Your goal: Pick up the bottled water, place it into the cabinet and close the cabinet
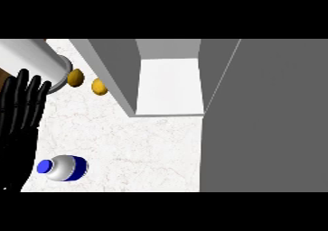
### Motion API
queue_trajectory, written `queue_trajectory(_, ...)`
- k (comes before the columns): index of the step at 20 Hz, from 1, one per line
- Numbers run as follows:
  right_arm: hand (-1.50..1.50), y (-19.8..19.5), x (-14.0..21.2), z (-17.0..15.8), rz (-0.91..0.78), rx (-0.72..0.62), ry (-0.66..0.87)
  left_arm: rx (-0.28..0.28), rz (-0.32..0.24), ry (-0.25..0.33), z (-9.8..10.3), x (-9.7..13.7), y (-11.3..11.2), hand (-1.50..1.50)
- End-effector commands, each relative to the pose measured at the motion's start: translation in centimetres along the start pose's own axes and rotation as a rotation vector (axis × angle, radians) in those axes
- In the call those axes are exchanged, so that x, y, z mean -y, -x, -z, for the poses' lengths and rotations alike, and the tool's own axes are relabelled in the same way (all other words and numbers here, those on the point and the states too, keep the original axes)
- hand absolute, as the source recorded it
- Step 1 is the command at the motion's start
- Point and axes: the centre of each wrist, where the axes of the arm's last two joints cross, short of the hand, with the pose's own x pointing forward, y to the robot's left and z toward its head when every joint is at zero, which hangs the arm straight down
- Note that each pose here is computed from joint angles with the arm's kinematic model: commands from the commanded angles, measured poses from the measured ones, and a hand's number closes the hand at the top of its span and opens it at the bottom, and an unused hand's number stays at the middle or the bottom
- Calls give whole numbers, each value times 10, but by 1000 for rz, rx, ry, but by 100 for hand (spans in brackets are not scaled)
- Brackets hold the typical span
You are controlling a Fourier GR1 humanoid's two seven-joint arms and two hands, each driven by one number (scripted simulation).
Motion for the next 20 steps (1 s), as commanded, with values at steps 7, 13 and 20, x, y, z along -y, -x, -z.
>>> queue_trajectory(7,-150,-7,-9,-41,113,-152,-118,-160,-63,-426,-63,-16,-16,-150)
queue_trajectory(13,-150,-48,4,-77,157,-158,-181,-192,-115,-485,-95,-1,-60,-150)
queue_trajectory(20,-150,-76,4,-91,152,-149,-167,-172,-117,-498,-122,8,-83,-150)
